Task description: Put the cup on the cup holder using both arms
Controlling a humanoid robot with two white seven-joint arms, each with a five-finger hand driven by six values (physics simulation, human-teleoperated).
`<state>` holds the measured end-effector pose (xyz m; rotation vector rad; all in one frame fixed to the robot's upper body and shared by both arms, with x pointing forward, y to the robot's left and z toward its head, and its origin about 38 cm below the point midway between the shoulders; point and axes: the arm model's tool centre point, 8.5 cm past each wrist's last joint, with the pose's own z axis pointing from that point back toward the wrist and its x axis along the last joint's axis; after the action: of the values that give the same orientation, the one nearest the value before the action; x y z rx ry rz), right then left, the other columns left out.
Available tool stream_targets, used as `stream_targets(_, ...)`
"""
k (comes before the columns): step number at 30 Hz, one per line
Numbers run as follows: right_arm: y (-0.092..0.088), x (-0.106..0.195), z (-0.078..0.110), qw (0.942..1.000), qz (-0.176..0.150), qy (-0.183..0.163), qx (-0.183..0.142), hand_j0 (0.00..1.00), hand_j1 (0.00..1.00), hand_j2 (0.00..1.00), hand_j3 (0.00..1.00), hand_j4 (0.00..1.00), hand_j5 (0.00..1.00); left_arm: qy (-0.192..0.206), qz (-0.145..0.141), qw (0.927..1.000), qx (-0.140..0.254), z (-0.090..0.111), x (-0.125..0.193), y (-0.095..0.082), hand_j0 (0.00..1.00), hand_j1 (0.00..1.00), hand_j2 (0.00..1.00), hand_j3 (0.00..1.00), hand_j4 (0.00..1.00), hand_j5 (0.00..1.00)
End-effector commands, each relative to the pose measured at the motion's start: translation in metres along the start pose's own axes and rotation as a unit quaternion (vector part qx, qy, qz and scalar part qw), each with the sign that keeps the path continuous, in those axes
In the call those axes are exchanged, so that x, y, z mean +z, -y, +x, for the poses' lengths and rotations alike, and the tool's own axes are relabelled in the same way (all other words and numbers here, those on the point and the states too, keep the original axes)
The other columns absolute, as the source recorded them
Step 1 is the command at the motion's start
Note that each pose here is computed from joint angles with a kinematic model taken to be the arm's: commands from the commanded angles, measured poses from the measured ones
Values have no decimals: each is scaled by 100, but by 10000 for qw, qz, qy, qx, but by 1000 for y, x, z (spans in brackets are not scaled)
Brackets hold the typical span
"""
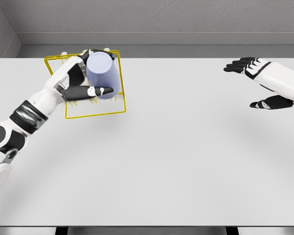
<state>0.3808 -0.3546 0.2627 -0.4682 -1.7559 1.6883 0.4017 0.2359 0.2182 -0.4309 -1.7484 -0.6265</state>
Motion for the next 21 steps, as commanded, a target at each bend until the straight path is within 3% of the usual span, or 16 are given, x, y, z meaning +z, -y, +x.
stream_targets(1, 1, 0, 0, 10000, -22, 2, -28, 100, 100, 100, 100, 100, 100, -73, 80, 9999, 41, -6, 1, -5, 62, 62, 62, 62, 62, 62)
stream_targets(5, 1, 0, 0, 10000, -22, 2, -28, 100, 100, 100, 100, 100, 100, -126, 179, 9998, 41, -9, -3, -13, 62, 62, 62, 62, 62, 62)
stream_targets(21, 1, 0, 0, 10000, -22, 2, -28, 100, 100, 100, 100, 100, 100, -85, 211, 9996, 147, -13, -13, -10, 63, 63, 63, 63, 63, 63)
